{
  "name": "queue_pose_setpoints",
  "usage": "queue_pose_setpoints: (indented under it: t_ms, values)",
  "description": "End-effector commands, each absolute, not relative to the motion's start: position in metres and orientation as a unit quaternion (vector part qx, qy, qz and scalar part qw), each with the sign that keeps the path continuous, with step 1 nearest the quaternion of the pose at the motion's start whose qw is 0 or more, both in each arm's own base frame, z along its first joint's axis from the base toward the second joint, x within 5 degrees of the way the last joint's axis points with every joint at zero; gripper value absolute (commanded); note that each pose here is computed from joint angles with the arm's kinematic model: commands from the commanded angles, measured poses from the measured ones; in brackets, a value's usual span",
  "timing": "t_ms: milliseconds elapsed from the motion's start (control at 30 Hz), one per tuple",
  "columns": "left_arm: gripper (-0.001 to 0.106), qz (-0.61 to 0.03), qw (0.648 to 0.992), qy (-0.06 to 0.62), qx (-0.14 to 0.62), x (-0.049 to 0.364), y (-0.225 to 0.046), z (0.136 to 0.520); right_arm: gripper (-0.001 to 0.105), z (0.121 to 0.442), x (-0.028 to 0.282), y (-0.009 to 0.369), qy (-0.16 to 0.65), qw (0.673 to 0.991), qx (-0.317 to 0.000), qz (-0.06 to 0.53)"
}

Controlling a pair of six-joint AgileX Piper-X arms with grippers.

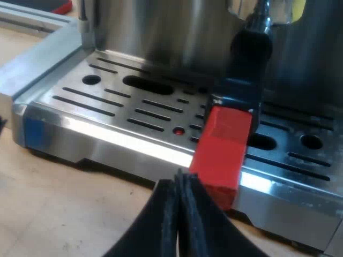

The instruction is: Grind coffee beans and then tamp

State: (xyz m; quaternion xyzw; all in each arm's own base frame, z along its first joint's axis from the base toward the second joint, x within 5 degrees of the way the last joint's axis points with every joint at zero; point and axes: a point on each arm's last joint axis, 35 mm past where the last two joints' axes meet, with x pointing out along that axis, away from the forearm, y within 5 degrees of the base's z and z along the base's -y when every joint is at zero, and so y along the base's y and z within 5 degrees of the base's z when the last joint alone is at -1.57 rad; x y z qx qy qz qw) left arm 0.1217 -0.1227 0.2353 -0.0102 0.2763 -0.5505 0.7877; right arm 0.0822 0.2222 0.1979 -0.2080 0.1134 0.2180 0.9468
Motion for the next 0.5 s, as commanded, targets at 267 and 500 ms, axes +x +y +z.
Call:
queue_pose_setpoints:
  t_ms: [267, 500]
  values:
    - [0.074, -0.544, 0.791, 0.279, -0.001, 0.120, -0.121, 0.235, 0.000, 0.197, 0.079, 0.205, 0.106, 0.947, -0.214, 0.213]
    - [0.074, -0.554, 0.796, 0.243, -0.005, 0.113, -0.116, 0.248, 0.000, 0.193, 0.096, 0.199, 0.127, 0.948, -0.205, 0.209]
